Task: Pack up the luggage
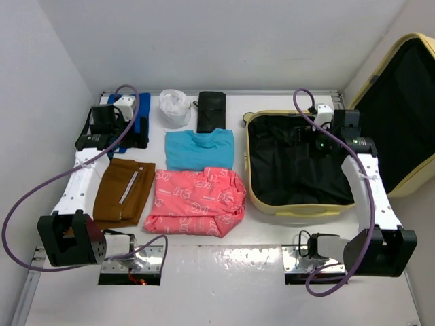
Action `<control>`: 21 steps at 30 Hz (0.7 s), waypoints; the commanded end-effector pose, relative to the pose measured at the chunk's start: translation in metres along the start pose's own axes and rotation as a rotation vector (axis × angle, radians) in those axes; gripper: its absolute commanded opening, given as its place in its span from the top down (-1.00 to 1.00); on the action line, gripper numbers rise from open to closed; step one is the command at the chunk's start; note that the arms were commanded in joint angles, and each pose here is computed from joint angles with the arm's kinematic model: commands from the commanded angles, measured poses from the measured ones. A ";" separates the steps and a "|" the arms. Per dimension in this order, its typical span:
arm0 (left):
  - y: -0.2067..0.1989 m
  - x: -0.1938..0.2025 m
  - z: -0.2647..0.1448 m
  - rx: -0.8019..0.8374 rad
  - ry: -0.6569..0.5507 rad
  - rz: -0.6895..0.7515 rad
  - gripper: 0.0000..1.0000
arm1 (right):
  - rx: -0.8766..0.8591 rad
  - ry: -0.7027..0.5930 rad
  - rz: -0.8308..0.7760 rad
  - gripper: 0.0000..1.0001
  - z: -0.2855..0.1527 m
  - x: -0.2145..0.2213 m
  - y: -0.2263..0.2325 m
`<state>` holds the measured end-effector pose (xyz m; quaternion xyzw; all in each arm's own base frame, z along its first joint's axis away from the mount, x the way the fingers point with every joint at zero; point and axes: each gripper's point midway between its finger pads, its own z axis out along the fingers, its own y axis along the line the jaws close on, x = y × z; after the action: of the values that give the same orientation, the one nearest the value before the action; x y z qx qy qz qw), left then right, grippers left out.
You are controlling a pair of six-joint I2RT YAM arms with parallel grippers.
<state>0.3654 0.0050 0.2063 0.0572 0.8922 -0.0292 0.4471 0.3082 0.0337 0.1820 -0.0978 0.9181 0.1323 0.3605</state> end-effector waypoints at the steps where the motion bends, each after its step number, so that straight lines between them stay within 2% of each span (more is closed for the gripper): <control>1: 0.007 -0.009 -0.008 -0.047 -0.044 -0.028 -0.98 | -0.023 -0.031 -0.051 -1.00 -0.005 -0.007 0.007; 6: 0.019 0.014 -0.001 -0.112 0.033 -0.028 -0.98 | -0.042 -0.014 -0.080 -1.00 -0.004 -0.004 0.013; 10: 0.033 0.071 0.000 -0.214 0.233 -0.015 -0.98 | -0.045 -0.005 -0.109 -1.00 -0.003 -0.002 0.016; 13: 0.035 0.102 0.003 -0.233 0.347 0.016 -0.98 | -0.050 0.002 -0.116 -1.00 -0.001 -0.002 0.018; 15: 0.034 0.122 0.002 -0.219 0.415 0.033 -0.98 | -0.054 0.007 -0.117 -1.00 0.001 -0.001 0.019; 21: 0.020 0.148 0.014 -0.153 0.516 0.005 -0.98 | -0.062 0.018 -0.122 -1.00 0.005 0.002 0.020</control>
<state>0.2947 0.0410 0.0872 0.0265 0.9710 0.0640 0.2288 0.3019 0.0510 0.1783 -0.1529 0.9143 0.1358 0.3495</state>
